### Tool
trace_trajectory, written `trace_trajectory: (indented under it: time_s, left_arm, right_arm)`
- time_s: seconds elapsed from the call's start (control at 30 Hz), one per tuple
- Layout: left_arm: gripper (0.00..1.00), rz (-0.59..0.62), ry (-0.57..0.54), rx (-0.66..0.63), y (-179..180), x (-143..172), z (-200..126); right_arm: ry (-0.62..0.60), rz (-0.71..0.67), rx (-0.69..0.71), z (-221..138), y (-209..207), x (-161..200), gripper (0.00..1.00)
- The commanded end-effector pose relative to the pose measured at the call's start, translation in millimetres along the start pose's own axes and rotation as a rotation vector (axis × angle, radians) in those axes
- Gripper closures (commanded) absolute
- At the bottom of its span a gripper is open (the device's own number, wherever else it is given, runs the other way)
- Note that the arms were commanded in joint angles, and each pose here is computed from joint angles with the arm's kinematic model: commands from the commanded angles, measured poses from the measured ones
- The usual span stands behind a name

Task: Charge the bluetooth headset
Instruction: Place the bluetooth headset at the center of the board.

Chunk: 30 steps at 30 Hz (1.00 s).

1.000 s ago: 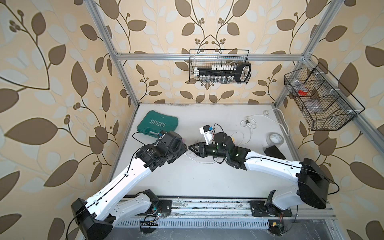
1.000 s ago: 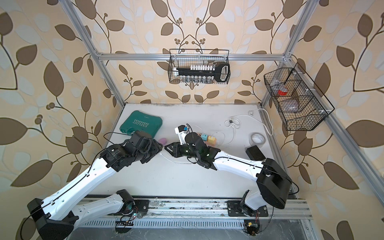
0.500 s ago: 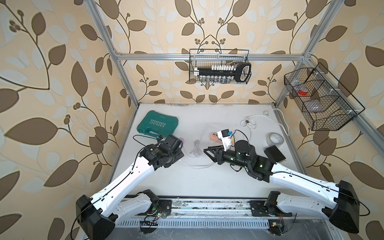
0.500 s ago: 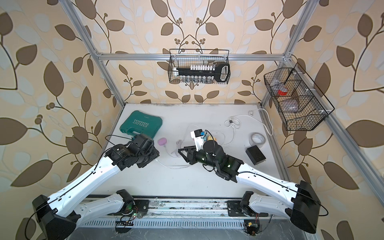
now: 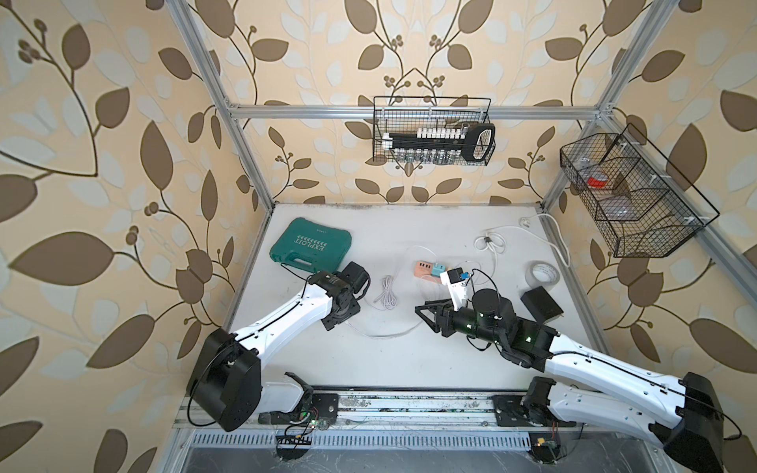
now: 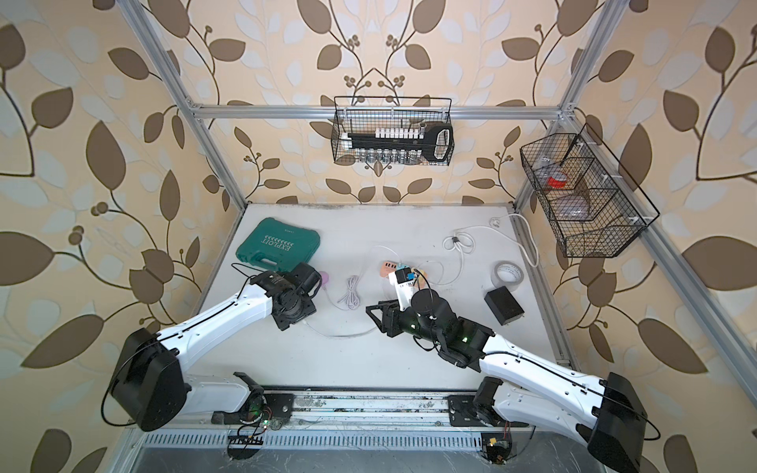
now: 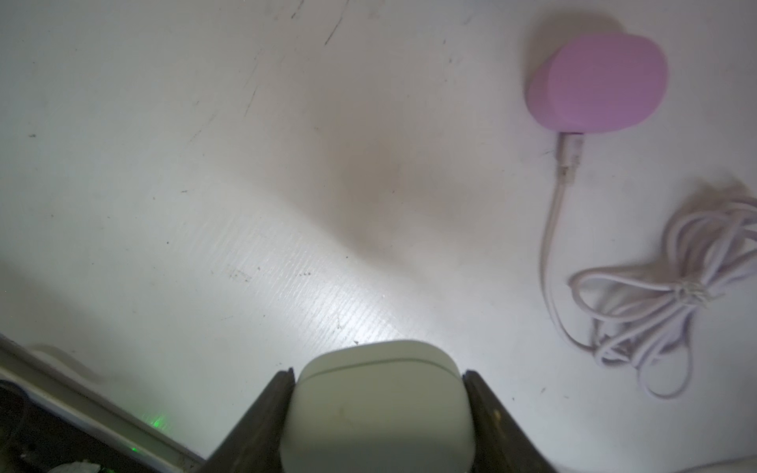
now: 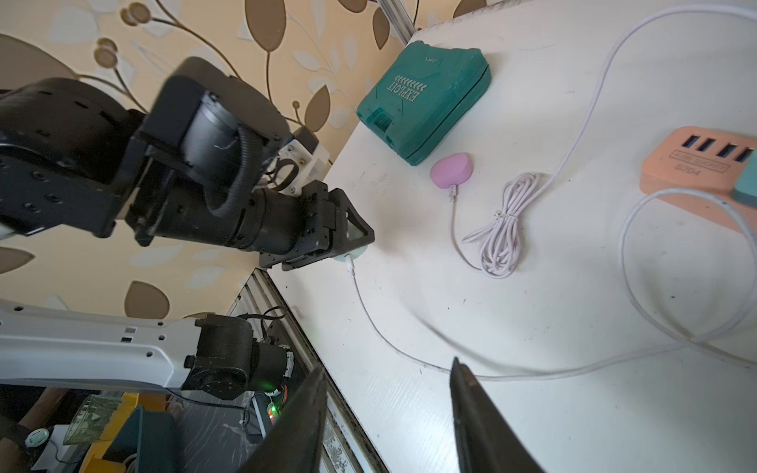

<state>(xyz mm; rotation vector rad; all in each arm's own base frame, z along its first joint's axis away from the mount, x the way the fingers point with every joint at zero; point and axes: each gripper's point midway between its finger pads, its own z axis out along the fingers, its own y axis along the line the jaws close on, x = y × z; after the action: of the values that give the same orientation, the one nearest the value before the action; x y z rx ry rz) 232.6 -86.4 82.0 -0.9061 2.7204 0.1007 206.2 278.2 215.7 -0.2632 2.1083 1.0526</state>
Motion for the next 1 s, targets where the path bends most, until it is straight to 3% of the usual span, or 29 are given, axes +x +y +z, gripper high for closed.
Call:
trace_trajectory:
  time_s: [0.0, 0.63, 0.73, 0.8, 0.87, 0.97]
  left_arm:
    - [1.00, -0.012, -0.054, -0.044, -0.6, -15.0, 3.8]
    - [0.99, -0.038, -0.061, -0.123, -10.8, -13.7, 49.5]
    - [0.93, -0.042, -0.063, -0.127, -9.5, -12.7, 53.0]
    - [0.84, -0.045, -0.063, -0.129, -8.4, -11.9, 55.3]
    - [0.83, -0.043, -0.059, -0.131, -7.9, -10.1, 58.0]
    - [0.74, -0.043, -0.048, -0.137, -7.5, -7.7, 61.3]
  right_arm:
    - [-0.003, -0.016, 0.037, -2.8, -11.1, 4.9, 0.50]
    - [-0.013, -0.019, 0.076, -11.1, -21.4, 6.3, 0.50]
    - [-0.017, -0.018, 0.079, -12.4, -21.8, 5.6, 0.50]
    - [-0.021, -0.018, 0.082, -13.4, -22.0, 4.6, 0.50]
    - [-0.022, -0.018, 0.083, -14.2, -21.9, 4.3, 0.50]
    - [-0.025, -0.018, 0.089, -15.5, -22.5, 3.3, 0.50]
